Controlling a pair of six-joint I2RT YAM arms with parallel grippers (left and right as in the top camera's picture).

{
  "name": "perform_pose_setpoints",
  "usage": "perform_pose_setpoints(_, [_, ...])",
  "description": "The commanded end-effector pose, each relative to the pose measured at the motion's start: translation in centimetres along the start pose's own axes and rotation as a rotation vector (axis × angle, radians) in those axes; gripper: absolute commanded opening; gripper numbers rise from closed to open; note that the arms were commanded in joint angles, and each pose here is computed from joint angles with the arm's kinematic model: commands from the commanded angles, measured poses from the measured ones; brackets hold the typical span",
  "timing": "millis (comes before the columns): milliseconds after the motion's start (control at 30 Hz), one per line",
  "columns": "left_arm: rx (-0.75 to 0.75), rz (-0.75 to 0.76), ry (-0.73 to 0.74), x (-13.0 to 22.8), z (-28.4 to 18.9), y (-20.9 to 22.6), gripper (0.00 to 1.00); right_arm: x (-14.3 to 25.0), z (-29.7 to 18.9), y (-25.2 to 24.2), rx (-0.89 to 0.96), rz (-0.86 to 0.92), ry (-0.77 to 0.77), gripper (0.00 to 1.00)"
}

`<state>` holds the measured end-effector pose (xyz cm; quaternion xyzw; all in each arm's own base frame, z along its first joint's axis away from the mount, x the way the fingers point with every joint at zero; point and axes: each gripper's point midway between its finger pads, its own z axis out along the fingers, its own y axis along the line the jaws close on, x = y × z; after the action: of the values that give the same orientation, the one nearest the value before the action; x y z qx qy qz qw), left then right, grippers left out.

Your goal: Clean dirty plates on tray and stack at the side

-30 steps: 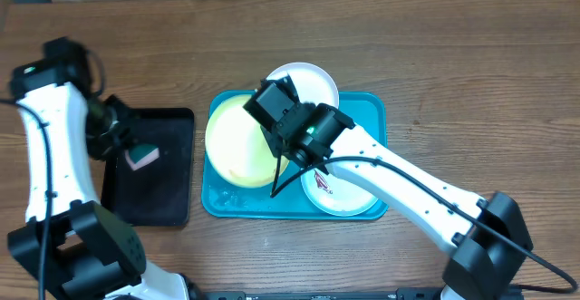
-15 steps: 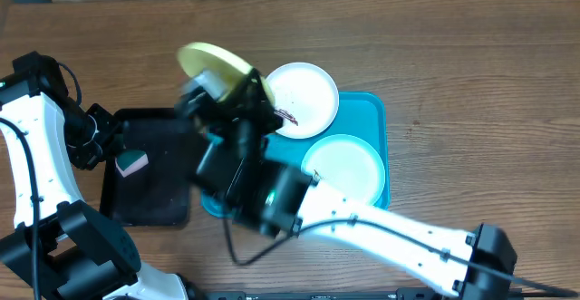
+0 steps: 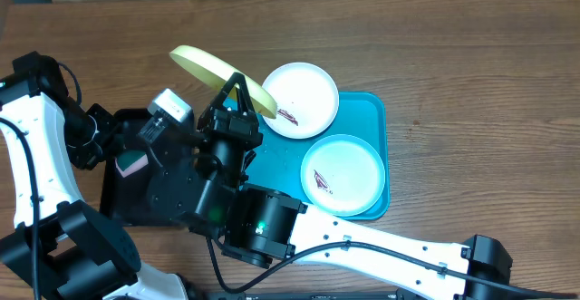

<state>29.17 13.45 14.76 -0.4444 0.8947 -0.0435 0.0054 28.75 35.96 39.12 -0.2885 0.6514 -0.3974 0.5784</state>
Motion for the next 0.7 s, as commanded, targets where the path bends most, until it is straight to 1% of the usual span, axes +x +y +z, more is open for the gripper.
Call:
perform_pose_setpoints(0, [0.011,0.01,-0.01,0.2,-0.5,0.1,0.04,0.3,0.2,-2.2,0.03,0.033,0.031,0.04])
perform_pose_setpoints(133, [0.011,0.01,-0.01,0.2,-0.5,0.1,0.04,0.4,0.3,-2.2,0.033,0.102,0.033,0.04])
perform_pose_setpoints(267, [0.011,0.01,-0.01,0.2,-0.5,0.1,0.04,0.7,0.5,-2.1,0.039,0.222,0.039,0.04])
perform_pose_setpoints(433, [0.011,0.011,-0.01,0.2,-0.5,0.1,0.04,2.7,2.1,-0.4,0.022,0.398,0.065,0.04])
perform_pose_setpoints(467, [0.011,0.01,-0.01,0.2,-0.5,0.1,0.04,3.3,2.5,0.8,-0.023,0.413,0.067,0.04])
perform_pose_setpoints(533, [0.012,0.011,-0.01,0.2,-0.5,0.1,0.04,4.9,3.0,5.6,-0.274,0.41,0.104,0.04])
perform_pose_setpoints(567, [0.012,0.01,-0.01,0.2,-0.5,0.1,0.04,5.8,2.9,8.2,-0.43,0.427,0.152,0.04])
perform_pose_setpoints(600, [0.011,0.01,-0.009,0.3,-0.5,0.1,0.04,6.9,2.8,10.6,-0.585,0.487,0.233,0.04])
perform_pose_setpoints(667, [0.011,0.01,-0.009,0.2,-0.5,0.1,0.04,8.6,3.3,12.6,-0.76,0.627,0.384,0.04])
